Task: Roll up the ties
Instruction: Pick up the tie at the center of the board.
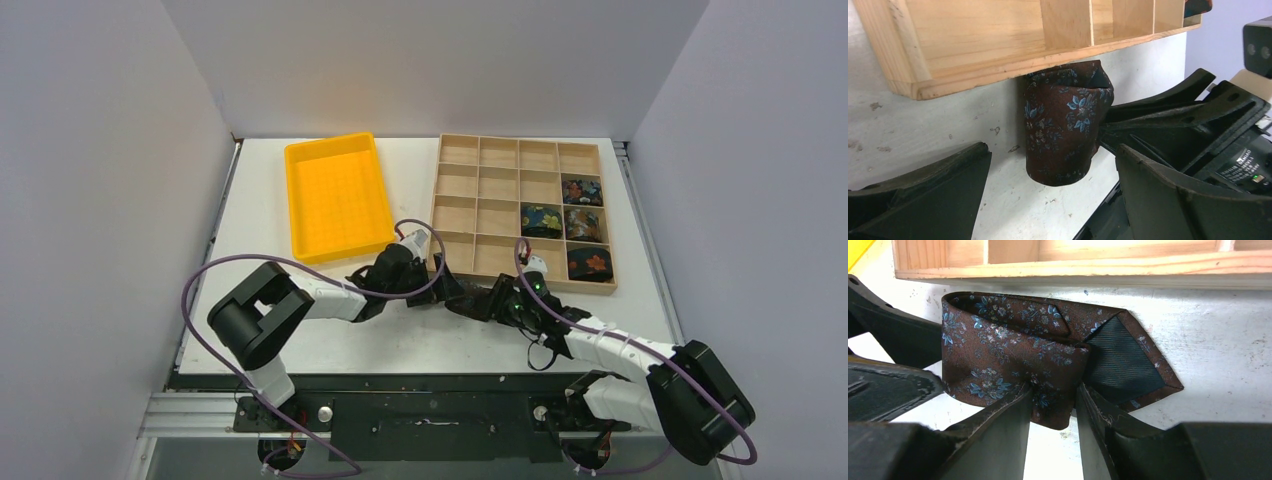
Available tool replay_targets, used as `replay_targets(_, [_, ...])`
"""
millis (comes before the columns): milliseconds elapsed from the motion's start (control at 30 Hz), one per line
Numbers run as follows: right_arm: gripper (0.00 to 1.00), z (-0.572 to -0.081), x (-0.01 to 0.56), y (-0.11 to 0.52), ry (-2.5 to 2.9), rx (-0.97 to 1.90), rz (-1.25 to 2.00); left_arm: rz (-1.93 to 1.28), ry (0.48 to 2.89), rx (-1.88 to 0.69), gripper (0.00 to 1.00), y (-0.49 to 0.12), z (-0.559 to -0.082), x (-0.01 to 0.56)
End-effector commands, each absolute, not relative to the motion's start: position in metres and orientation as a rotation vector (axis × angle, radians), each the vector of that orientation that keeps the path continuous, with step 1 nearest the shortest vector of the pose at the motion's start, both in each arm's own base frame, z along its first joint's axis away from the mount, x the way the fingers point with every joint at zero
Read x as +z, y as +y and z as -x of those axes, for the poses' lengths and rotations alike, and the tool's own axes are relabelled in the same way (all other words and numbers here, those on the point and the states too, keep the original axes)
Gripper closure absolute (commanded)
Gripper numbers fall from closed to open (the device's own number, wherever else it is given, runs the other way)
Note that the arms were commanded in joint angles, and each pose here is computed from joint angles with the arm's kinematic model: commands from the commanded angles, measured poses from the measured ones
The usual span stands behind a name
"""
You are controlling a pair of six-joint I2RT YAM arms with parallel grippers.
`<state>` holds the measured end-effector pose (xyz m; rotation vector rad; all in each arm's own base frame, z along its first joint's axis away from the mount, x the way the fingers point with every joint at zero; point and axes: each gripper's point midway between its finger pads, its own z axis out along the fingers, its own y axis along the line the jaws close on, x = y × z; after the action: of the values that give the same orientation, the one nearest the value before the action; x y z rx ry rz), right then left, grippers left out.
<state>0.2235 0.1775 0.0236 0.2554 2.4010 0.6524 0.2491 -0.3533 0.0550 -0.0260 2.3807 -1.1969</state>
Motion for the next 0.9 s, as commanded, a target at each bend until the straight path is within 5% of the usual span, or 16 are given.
replay_targets(0, [0.64, -0.190, -0.021, 0.140, 2.566, 0.442, -0.285, -0.001, 2.391, -1.147, 0.06, -0.362, -0.256, 0.051])
replay_targets(367, [0.65, -0.190, -0.021, 0.139, 2.564, 0.448, -0.284, -0.053, 2.425, -1.181, 0.13, -0.381, -0.252, 0.041])
replay_targets(867, [0.65, -0.190, -0.021, 0.139, 2.562, 0.458, -0.281, -0.104, 2.431, -1.332, 0.36, -0.399, -0.238, 0.038])
